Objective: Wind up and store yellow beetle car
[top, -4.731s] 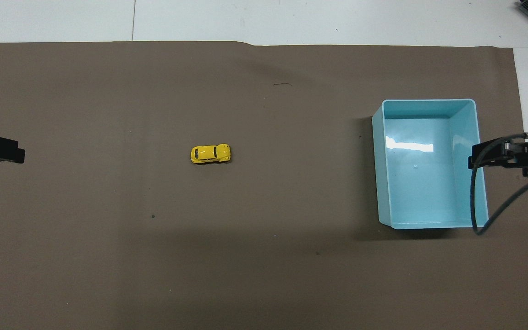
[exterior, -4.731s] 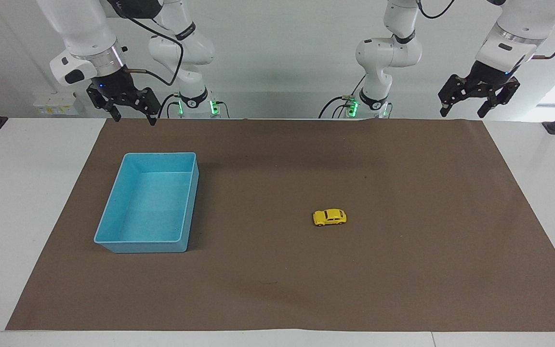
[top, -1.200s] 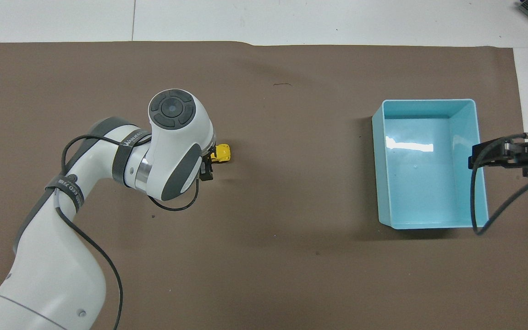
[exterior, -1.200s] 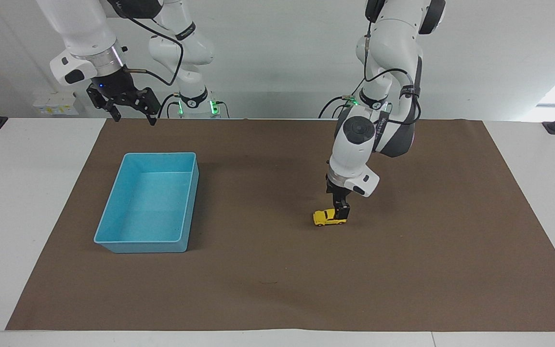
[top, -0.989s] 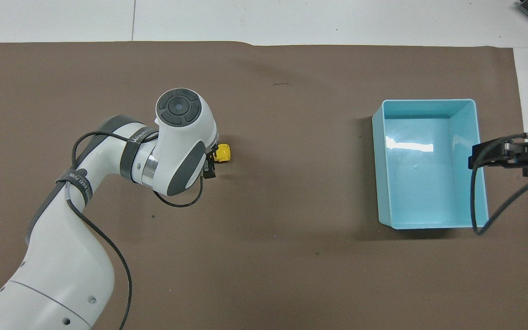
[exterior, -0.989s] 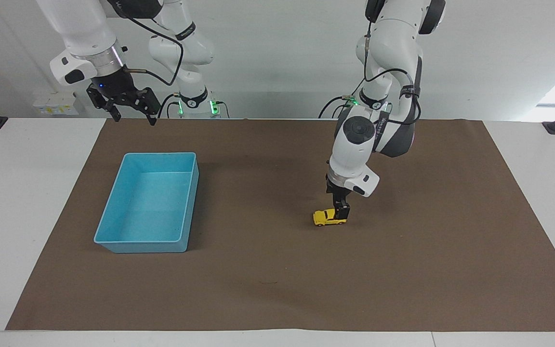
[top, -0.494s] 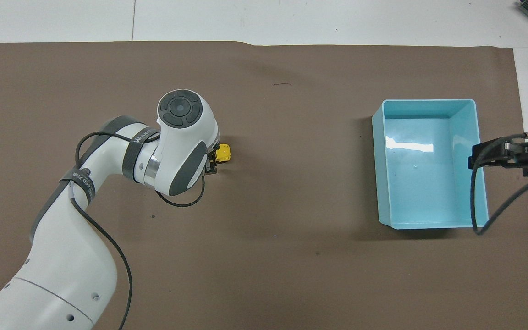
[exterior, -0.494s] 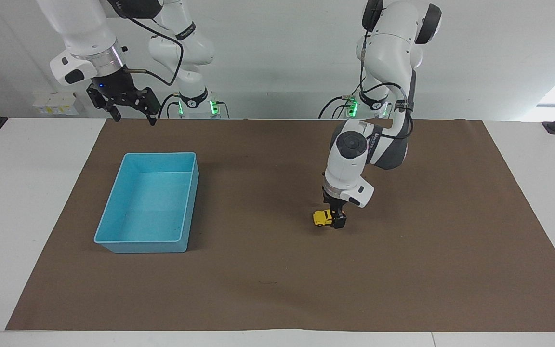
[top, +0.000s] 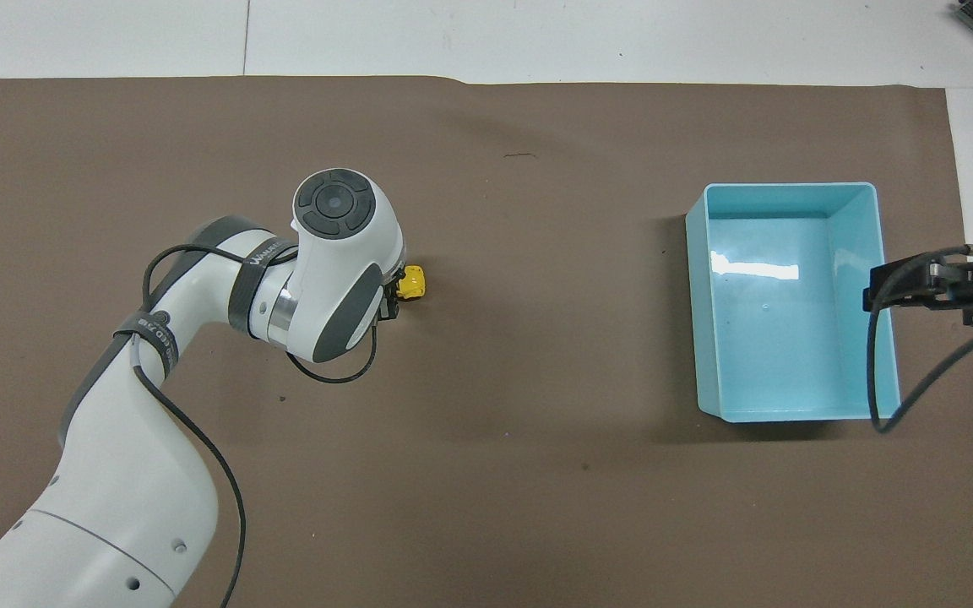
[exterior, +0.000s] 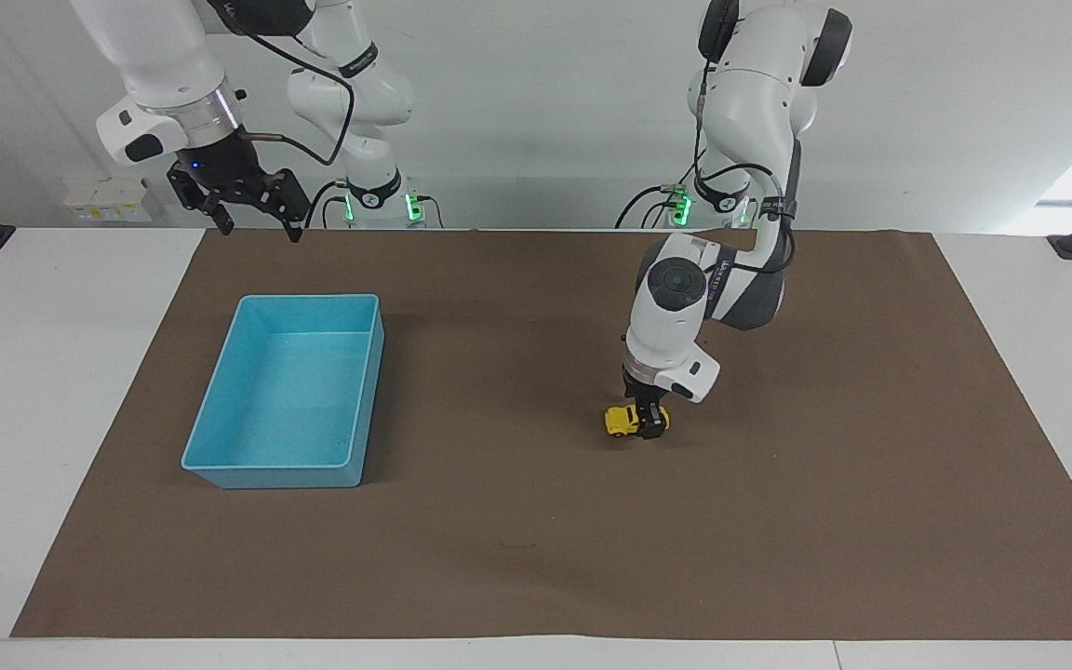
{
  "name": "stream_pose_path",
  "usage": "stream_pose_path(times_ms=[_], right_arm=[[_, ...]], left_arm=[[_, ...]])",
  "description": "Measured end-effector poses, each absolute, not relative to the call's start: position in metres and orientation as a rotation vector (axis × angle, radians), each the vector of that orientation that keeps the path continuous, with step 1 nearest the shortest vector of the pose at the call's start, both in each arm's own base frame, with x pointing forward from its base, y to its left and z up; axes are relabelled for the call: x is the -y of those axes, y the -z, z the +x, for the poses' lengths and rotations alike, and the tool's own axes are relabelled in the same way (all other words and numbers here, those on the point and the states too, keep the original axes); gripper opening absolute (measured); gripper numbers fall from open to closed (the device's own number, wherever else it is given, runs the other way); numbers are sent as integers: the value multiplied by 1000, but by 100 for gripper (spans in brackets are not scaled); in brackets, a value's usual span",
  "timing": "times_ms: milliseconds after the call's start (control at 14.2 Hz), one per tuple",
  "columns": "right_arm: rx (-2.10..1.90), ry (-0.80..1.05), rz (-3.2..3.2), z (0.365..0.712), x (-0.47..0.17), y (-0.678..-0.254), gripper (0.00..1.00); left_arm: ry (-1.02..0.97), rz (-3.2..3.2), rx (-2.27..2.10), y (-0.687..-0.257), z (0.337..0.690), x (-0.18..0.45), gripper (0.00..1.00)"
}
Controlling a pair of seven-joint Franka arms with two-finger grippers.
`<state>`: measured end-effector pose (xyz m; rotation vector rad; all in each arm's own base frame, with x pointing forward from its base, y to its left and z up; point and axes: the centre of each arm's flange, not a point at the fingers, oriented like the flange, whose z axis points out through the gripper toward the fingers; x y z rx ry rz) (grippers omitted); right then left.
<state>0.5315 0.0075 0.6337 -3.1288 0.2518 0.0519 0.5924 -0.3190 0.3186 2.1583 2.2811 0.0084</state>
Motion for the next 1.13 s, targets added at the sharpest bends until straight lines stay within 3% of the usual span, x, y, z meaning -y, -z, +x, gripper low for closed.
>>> stream_pose_path(times_ms=[494, 1130], right_arm=[[-252, -52, -3129, 532, -8, -634, 100], [-252, -52, -3129, 532, -8, -634, 100]], left_arm=[[-12, 2232, -2216, -318, 594, 311, 43], [5, 2216, -2267, -318, 619, 211, 43]])
